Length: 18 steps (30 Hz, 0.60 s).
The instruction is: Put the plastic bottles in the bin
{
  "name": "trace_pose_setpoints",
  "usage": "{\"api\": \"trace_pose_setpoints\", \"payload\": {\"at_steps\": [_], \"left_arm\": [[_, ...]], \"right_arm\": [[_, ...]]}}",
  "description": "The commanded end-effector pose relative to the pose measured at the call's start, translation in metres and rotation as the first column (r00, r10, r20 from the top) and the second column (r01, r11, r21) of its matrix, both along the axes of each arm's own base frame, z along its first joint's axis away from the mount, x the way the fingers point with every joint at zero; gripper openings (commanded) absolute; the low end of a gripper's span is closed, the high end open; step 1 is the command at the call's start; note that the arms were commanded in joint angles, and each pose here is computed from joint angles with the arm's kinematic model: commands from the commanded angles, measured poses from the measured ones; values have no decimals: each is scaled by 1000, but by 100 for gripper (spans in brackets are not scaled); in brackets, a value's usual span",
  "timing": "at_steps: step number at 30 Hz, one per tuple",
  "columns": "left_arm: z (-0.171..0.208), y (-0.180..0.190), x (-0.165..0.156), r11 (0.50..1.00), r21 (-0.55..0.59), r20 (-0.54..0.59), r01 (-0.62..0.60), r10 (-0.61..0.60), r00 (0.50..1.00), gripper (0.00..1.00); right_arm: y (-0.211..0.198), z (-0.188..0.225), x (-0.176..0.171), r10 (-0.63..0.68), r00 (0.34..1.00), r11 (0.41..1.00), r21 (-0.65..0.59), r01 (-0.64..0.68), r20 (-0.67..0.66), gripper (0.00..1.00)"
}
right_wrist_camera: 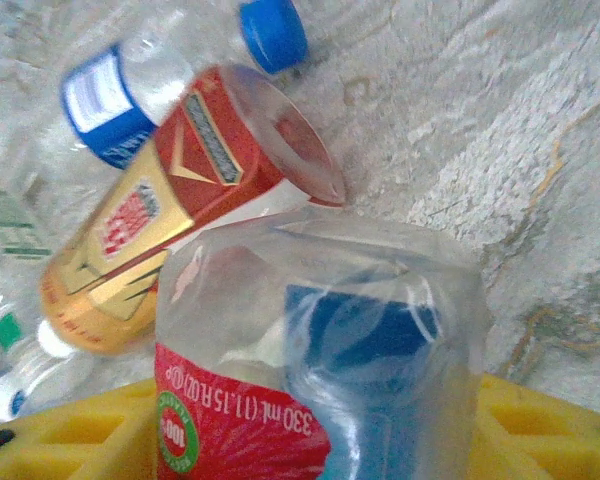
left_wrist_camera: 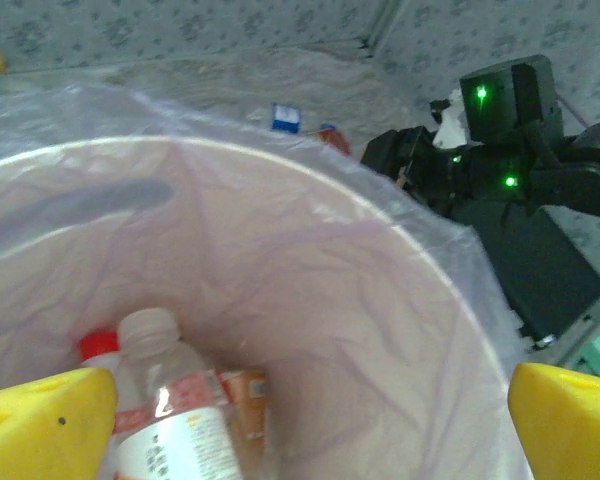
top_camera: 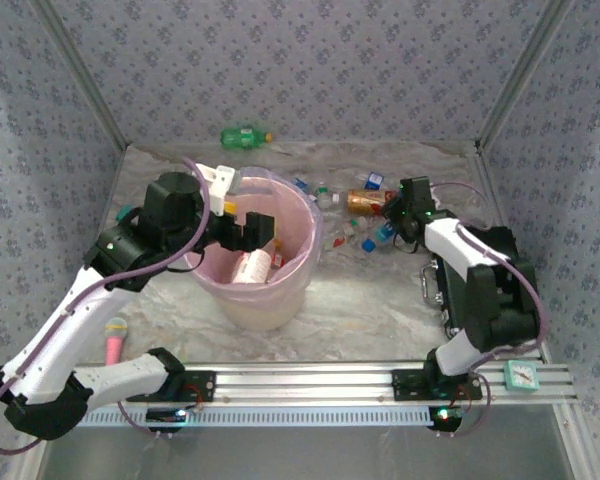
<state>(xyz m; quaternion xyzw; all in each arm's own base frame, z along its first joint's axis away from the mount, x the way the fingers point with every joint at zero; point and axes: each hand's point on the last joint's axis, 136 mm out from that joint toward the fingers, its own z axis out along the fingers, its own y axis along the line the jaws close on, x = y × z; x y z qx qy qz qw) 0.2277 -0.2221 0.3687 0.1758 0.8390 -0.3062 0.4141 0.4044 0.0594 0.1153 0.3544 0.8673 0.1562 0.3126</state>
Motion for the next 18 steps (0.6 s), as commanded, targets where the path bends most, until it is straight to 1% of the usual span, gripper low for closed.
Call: {"api": "trace_pose_setpoints", "payload": {"at_steps": [1,8,12,14,16,18], "left_arm": [[35,-27,-3,985,-137,43,109,-104,994,100],[44,-55,5,961,-206,28,184,-182,983,100],[45,-65,10,952,-234,19,199,-200,980,100],[48,-72,8,938,-260,19,231,-234,972,100],[53,-80,2,913,-294,33,284,-287,957,100],[59,-86,-2,889,-330,47,318,-321,946,100]], "right_arm": [[-8,23,-19,43,999,998,-39,-42,15,56],[-19,99,-51,104,982,993,-77,-93,160,52],[-11,141,-64,162,955,987,-63,-151,247,51],[1,163,-66,203,928,979,-41,-200,314,51],[19,186,-68,254,884,963,-21,-268,392,51],[44,215,-72,302,816,937,3,-349,492,51]]}}
